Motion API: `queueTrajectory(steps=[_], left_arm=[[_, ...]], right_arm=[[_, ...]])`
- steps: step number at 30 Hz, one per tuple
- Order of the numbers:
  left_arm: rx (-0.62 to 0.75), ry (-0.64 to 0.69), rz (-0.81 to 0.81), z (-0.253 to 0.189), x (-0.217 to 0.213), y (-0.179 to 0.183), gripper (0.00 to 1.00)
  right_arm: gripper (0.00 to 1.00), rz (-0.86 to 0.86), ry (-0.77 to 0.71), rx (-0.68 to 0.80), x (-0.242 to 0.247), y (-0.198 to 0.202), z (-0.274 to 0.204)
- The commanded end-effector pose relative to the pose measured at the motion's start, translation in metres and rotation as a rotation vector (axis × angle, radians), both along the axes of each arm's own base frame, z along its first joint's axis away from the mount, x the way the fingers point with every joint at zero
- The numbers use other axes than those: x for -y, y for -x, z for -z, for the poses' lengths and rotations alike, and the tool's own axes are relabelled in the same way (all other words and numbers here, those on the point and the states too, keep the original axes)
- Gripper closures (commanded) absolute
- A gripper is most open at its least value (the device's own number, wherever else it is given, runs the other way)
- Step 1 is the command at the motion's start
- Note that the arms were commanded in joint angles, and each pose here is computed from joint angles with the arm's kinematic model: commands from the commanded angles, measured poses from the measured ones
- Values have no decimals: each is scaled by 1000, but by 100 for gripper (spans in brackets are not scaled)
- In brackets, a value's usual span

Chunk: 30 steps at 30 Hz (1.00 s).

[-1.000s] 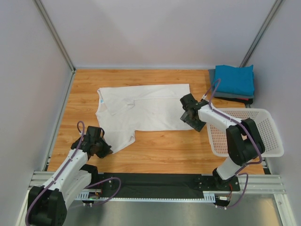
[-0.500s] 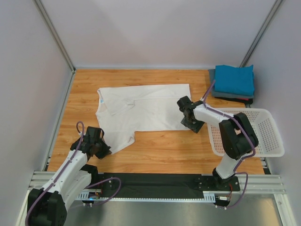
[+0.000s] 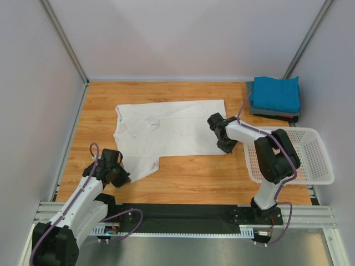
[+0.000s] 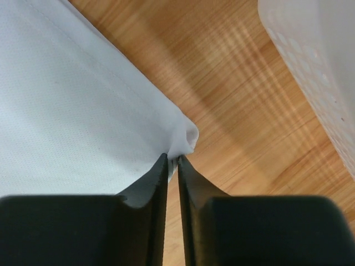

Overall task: Fold and stack the t-shirts
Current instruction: Fold the tshirt

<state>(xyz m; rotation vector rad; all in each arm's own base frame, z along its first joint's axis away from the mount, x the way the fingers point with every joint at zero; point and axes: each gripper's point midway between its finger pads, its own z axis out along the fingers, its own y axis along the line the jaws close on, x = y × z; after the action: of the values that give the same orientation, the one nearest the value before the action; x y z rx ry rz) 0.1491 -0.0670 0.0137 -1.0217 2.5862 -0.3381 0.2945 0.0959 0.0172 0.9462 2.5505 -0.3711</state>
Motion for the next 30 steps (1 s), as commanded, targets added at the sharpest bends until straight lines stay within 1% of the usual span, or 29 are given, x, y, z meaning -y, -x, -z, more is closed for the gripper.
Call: queueTrajectory(steps=[1,4,9,14,15,21,26,30], left_arm=[[55,-15,23,-20,0,-12,100],[92,-53,18,-32,-6,-22,100],[147,-87,21,-52,-10,-39,100],[219,-133,35,-79,-14,-63,100],[230,-141,39,-83,-15,-67,100],[326,-219,80,-118,-19,-107,100],[364,-296,111,-134,-24,-137,100],[404,-329,141,-150,-22,-163,100]], right_arm=[[90,34,51,16,8,-5,-7],[95,32,48,43,7,-10,-16],[95,-3,23,80,-2,-27,-30],[98,-29,19,112,-10,-46,-43],[99,-31,22,115,-10,-48,-44],[100,-31,16,142,-10,-68,-53],[100,-24,6,149,-5,-83,-57],[100,-15,-2,172,0,-96,-62]])
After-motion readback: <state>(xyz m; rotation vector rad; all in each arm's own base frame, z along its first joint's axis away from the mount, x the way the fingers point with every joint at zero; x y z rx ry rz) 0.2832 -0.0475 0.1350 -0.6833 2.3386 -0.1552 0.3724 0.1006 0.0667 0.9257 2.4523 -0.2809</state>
